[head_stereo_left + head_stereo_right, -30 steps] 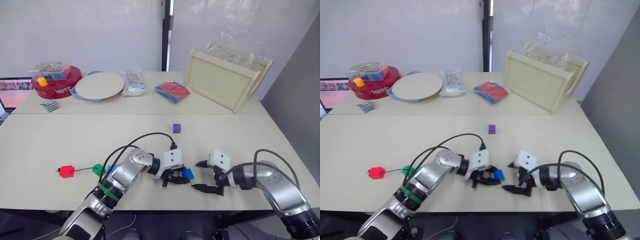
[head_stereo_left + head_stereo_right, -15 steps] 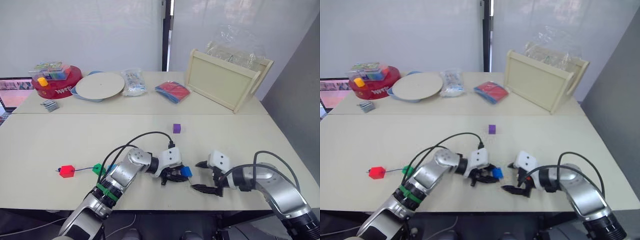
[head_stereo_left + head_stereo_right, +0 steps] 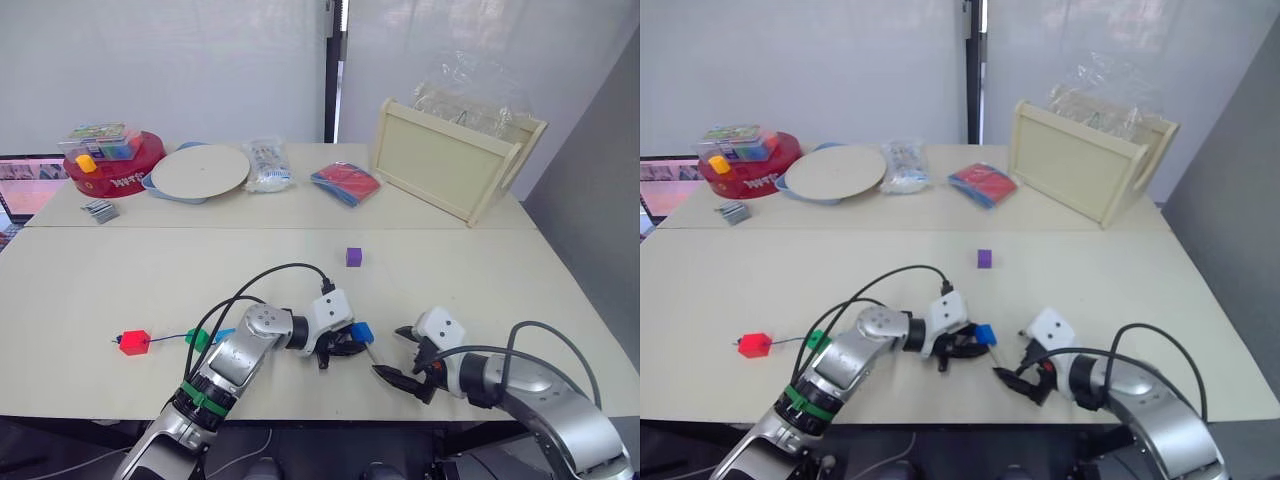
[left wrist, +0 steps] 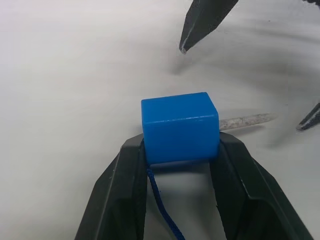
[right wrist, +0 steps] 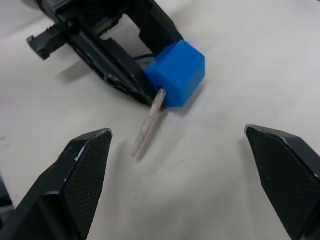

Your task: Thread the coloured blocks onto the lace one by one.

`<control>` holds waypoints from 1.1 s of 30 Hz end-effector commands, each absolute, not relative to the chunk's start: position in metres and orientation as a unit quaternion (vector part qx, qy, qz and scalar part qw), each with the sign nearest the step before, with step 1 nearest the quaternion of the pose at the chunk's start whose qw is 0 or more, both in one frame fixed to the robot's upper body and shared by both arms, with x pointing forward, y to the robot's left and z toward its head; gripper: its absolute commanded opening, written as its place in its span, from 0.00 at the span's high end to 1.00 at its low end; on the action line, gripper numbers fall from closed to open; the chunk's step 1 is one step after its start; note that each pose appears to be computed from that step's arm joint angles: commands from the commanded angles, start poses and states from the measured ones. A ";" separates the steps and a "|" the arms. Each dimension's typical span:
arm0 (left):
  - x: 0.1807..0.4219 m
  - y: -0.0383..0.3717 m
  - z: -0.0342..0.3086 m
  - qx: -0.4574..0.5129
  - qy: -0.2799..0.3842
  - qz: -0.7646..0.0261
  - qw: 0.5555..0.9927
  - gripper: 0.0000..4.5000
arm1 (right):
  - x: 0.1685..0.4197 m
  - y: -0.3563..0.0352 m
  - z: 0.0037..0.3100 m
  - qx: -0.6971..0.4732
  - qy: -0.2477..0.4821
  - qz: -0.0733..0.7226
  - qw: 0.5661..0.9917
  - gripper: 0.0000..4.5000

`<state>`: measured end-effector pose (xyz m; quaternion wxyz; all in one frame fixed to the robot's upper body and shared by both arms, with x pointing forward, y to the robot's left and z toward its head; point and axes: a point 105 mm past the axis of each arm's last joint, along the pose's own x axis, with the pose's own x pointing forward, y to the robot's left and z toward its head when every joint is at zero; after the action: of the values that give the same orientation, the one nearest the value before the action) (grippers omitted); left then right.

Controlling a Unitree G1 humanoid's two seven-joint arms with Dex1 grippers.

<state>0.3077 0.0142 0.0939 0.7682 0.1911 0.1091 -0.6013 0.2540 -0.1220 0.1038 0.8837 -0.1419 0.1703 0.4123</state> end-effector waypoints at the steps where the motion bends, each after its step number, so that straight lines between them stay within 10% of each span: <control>1: 0.304 0.015 0.109 0.188 0.088 -0.613 0.762 0.48 | 0.256 -0.113 0.108 -0.148 0.151 0.396 0.894 0.00; 8: 0.303 0.031 0.121 0.191 0.087 -0.619 0.757 0.00 | 0.257 -0.111 0.103 -0.133 0.157 0.382 0.901 0.00; 28: 0.294 0.096 0.129 0.169 0.111 -0.604 0.771 0.00 | 0.266 -0.068 0.089 -0.058 0.133 0.281 0.949 0.00; 33: 0.295 0.096 0.129 0.168 0.109 -0.601 0.773 0.00 | 0.267 -0.069 0.090 -0.063 0.128 0.288 0.947 0.34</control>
<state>0.2957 0.0993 0.1178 0.7729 0.1685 0.1318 -0.5974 0.2684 -0.0723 0.0870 0.9492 -0.0636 0.1371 0.2760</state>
